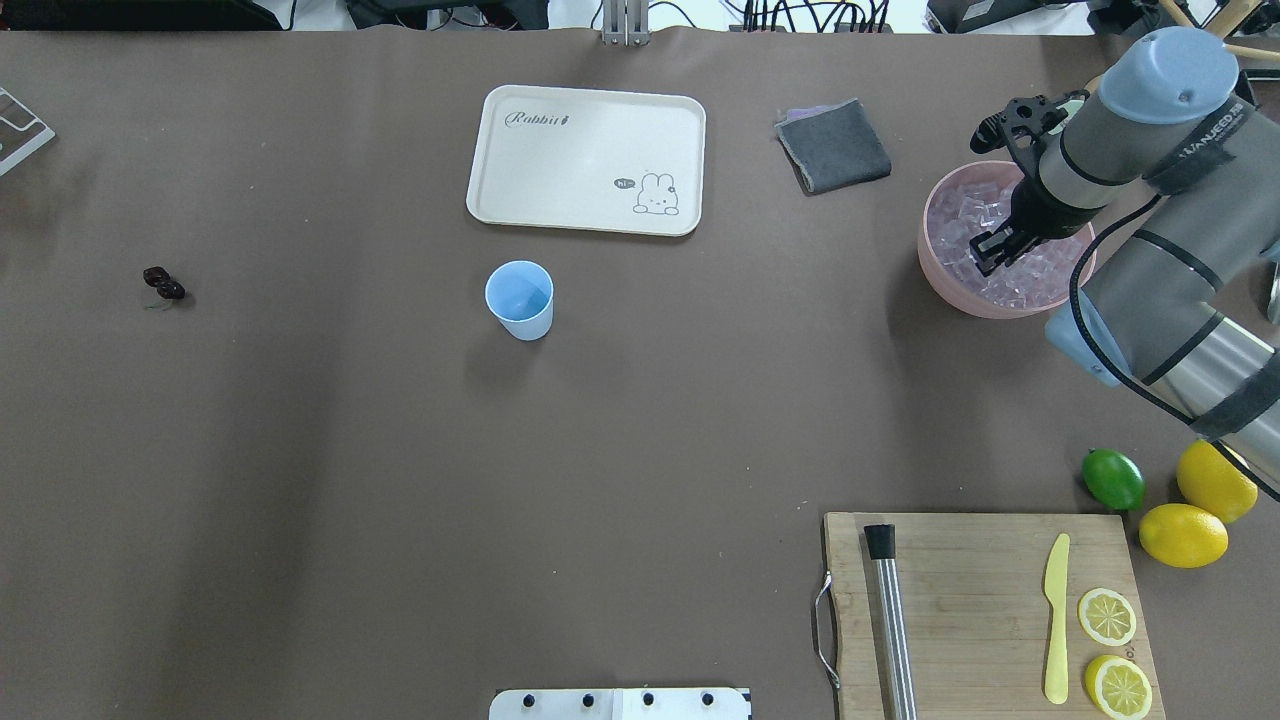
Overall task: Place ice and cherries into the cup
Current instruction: 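Grasp an ice cube from the pink bowl with the right gripper, then carry the ice cube to the light-blue cup with the right gripper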
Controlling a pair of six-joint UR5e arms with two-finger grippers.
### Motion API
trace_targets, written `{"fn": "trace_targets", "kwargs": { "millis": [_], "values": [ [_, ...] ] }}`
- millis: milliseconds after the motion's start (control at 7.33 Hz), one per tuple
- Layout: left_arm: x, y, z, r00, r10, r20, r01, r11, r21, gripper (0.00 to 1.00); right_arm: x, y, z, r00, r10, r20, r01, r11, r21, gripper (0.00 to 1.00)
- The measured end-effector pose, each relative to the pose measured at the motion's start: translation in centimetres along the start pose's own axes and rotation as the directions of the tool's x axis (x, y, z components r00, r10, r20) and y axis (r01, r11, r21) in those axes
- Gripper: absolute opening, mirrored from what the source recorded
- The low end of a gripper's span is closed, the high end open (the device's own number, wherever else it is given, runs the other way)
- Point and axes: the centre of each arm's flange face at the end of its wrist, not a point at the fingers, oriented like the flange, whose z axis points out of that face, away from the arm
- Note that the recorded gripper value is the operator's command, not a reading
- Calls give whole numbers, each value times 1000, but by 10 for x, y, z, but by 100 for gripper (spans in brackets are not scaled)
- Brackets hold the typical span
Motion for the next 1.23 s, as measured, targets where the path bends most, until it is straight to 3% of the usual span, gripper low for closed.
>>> {"fn": "trace_targets", "kwargs": {
  "millis": [545,955,1227],
  "values": [
    [0,0,-2,1000,0,-1,0,1000,5,98,9,-12,-27,1000,27,12,-27,999,23,21],
    [1,0,-3,1000,1,-1,-1,1000,7,98,-37,-74,-113,990,133,52,-135,991,25,21],
    [0,0,-3,1000,2,-1,-2,1000,7,98,-115,-107,-143,967,239,93,-242,970,24,21]
  ]
}}
